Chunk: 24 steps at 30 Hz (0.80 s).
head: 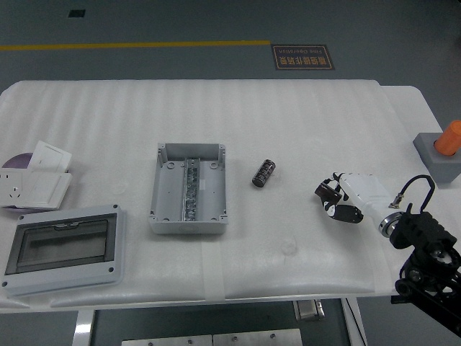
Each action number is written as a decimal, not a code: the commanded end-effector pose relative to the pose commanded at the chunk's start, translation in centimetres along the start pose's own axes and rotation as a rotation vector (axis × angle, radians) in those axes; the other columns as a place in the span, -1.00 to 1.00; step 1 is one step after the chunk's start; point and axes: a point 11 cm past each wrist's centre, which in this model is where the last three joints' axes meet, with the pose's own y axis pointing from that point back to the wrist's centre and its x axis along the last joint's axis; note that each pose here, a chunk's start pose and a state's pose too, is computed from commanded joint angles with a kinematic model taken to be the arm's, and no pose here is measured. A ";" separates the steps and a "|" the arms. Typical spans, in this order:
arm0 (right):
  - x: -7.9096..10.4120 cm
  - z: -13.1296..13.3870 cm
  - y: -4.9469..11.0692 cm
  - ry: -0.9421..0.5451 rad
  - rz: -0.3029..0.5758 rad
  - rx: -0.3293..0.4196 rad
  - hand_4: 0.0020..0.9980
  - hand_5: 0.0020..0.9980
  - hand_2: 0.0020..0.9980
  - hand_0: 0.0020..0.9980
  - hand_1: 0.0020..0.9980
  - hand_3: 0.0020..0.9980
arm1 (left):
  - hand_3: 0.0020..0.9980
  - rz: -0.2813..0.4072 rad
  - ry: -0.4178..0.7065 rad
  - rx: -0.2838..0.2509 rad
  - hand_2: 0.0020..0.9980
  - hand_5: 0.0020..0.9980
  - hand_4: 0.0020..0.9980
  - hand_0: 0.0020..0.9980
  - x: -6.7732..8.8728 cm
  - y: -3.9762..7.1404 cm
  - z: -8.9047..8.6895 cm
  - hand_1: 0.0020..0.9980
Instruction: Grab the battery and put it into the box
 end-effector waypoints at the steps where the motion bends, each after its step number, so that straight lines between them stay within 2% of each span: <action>1: 0.3 -0.4 -0.1 -0.031 0.014 0.010 -0.11 -0.41 -0.05 -0.35 -0.12 0.36 | 0.09 0.000 0.000 0.004 0.14 -0.02 0.09 0.27 0.0 0.0 -0.1 0.34; 7: 2.3 -3.4 -1.0 -0.227 0.099 0.081 -0.12 -0.43 -0.07 -0.36 -0.10 0.36 | 0.09 -0.007 -0.003 0.026 0.14 -0.01 0.10 0.27 -0.3 -0.2 -1.1 0.34; 13: 3.3 -7.6 -1.9 -0.413 0.151 0.198 -0.12 -0.42 -0.08 -0.36 -0.10 0.37 | 0.09 -0.018 -0.008 0.042 0.14 -0.01 0.10 0.27 -1.0 -0.4 -1.9 0.34; 18: 3.6 -11.5 -2.3 -0.522 0.133 0.312 -0.12 -0.42 -0.08 -0.36 -0.10 0.37 | 0.09 -0.021 -0.009 0.048 0.14 -0.01 0.10 0.27 -1.2 -0.5 -2.1 0.34; 24: 3.7 -16.8 -2.5 -0.572 0.053 0.453 -0.12 -0.42 -0.07 -0.36 -0.09 0.39 | 0.09 -0.018 -0.012 0.050 0.15 0.00 0.11 0.27 -1.1 -0.5 -2.1 0.34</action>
